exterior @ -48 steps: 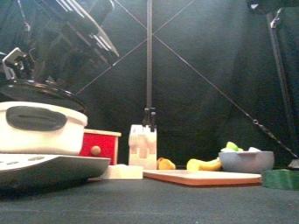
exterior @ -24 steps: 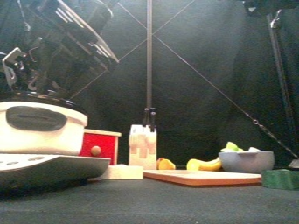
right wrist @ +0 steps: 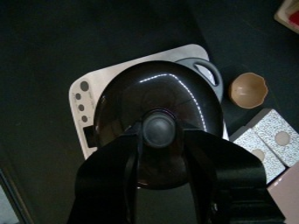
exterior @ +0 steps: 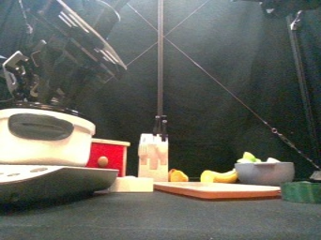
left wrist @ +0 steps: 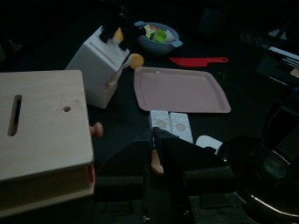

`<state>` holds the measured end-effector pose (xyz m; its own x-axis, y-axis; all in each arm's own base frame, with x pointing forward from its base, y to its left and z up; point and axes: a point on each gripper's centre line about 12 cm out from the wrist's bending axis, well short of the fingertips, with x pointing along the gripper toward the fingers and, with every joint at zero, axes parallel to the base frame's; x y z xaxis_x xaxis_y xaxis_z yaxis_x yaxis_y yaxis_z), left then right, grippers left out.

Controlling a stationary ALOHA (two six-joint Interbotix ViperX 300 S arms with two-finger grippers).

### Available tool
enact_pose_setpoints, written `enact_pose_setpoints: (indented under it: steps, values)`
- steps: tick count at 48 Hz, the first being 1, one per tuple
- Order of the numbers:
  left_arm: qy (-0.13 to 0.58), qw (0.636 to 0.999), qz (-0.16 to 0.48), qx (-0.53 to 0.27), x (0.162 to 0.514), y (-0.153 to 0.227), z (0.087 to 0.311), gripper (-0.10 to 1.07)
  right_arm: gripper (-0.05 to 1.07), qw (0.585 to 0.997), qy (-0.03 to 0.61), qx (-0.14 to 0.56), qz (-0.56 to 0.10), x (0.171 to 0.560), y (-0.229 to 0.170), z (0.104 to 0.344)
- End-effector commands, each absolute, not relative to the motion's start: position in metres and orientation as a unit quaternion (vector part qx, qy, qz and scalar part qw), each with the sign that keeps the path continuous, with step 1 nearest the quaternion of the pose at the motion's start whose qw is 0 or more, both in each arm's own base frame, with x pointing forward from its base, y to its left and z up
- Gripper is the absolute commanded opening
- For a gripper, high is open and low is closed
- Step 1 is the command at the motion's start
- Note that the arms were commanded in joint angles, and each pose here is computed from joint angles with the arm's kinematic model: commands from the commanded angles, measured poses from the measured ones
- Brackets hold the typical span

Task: Place pot lid on pot

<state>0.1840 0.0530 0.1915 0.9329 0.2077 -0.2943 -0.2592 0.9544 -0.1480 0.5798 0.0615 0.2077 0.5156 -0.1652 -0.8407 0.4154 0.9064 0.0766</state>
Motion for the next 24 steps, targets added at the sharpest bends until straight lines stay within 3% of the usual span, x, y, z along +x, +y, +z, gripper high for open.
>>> enact_pose_setpoints:
  steps: [1, 10, 24]
  values:
    - [0.134, 0.98, 0.119, -0.092, 0.1863, 0.054, 0.1956, 0.55, 0.67, 0.874, 0.435, 0.145, -0.165, 0.5814, 0.0578, 0.2357]
    - [0.133, 0.98, 0.119, -0.092, 0.1864, 0.0539, 0.1957, 0.55, 0.72, 0.876, 0.429, 0.147, -0.164, 0.5829, 0.0564, 0.2379]
    - [0.133, 0.98, 0.119, -0.092, 0.1864, 0.0539, 0.1957, 0.55, 0.9, 0.881, 0.42, 0.144, -0.164, 0.5846, 0.0565, 0.2431]
